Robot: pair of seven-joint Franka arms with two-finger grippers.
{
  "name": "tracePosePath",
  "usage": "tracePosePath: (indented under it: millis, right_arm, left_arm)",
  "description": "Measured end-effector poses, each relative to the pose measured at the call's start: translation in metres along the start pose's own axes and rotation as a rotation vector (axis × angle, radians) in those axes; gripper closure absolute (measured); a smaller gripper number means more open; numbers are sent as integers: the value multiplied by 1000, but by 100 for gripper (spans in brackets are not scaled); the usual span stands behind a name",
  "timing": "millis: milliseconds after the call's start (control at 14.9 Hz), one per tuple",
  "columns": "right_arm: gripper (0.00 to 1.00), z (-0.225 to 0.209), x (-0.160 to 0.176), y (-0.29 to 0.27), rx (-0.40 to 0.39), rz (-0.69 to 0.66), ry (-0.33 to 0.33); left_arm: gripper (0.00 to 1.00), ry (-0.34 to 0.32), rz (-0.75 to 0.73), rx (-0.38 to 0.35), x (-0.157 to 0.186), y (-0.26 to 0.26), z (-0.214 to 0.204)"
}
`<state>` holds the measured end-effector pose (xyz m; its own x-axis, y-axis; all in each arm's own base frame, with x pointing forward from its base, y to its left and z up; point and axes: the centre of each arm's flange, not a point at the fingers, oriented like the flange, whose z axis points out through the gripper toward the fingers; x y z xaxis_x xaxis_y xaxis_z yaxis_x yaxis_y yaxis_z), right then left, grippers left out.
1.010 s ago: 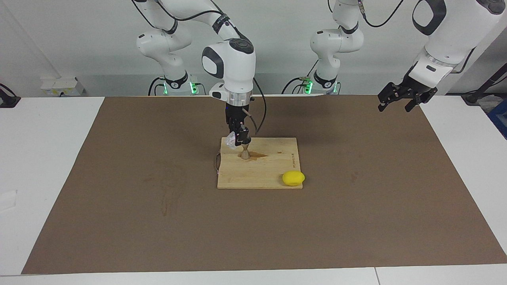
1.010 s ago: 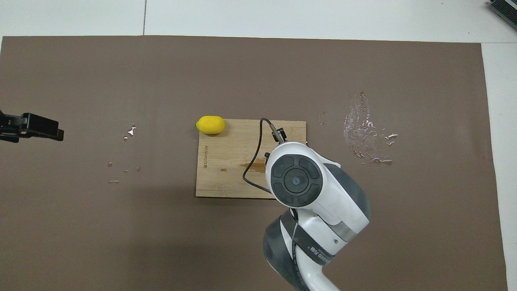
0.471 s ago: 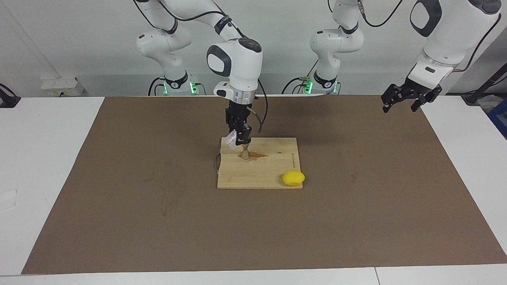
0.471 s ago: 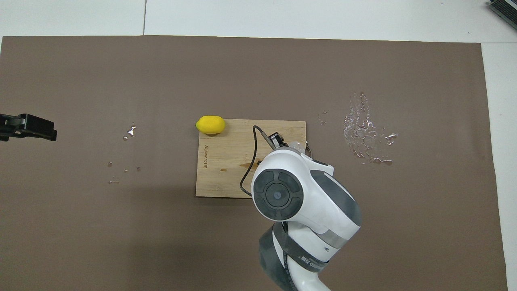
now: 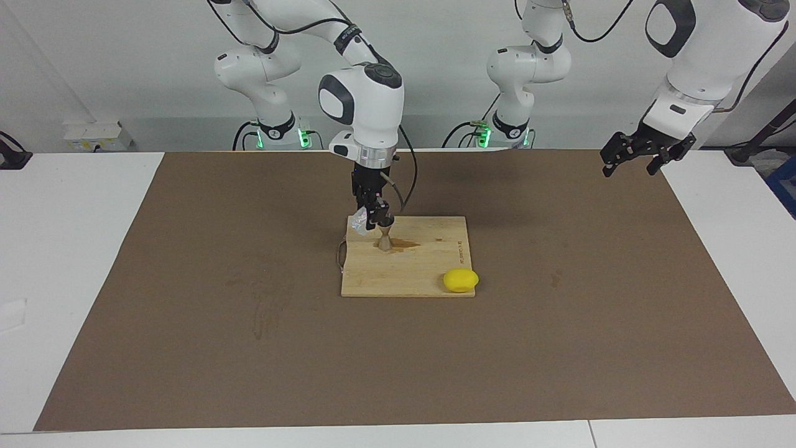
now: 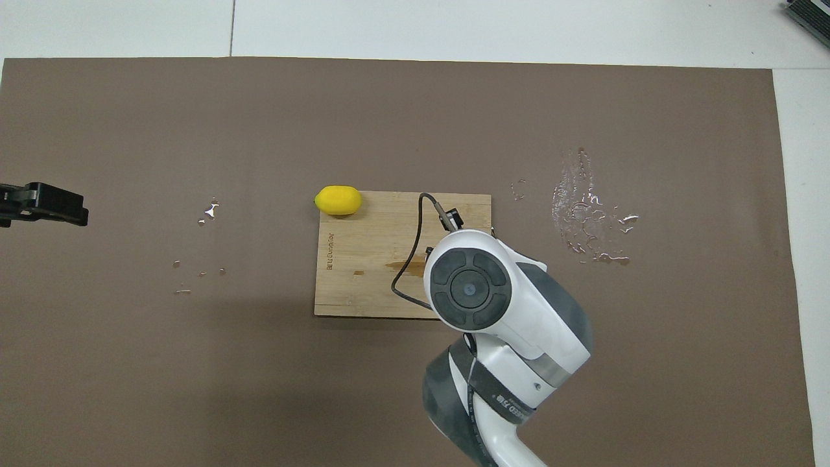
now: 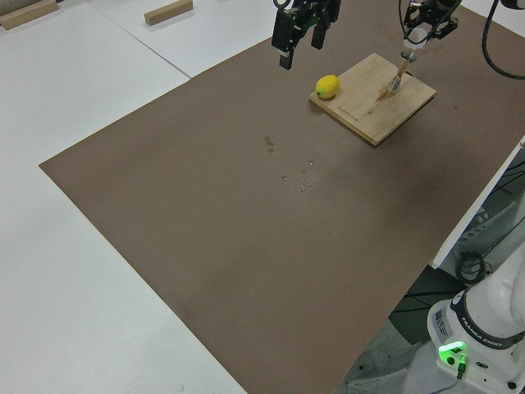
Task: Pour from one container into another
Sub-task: 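Tilt the glass with the right gripper to pour into the metal cup, then carry the glass with the right gripper back to its spot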
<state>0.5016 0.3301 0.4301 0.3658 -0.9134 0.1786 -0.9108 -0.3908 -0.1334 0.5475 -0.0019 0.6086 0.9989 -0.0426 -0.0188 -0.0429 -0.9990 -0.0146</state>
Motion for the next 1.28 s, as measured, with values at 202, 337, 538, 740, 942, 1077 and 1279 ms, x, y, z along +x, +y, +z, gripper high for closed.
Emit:
tracePosePath:
  millis: [202,337,538,740,942,1077,1279]
  right_arm:
    - [49,4,8,-1,-40,82,-97]
    - [49,7,18,-3,-62,133,-154]
    - [49,15,37,-6,-91,207,-229]
    - [49,24,69,-9,-120,286,-348]
    - [49,46,130,-5,-135,359,-495]
    - [49,65,172,7,-142,376,-566]
    - [49,92,226,30,-146,382,-640]
  left_arm:
    - [0,0,0,0,0,0,0]
    - [0,0,0,0,0,0,0]
    - [0,1,-3,0,-1,-2,-1]
    - [0,2,-3,0,-1,-2,-1]
    - [0,3,-1,-9,-1,0,-1]
    - [0,4,-1,-14,-1,1,-2]
    - [0,3,1,-16,-1,3,-2]
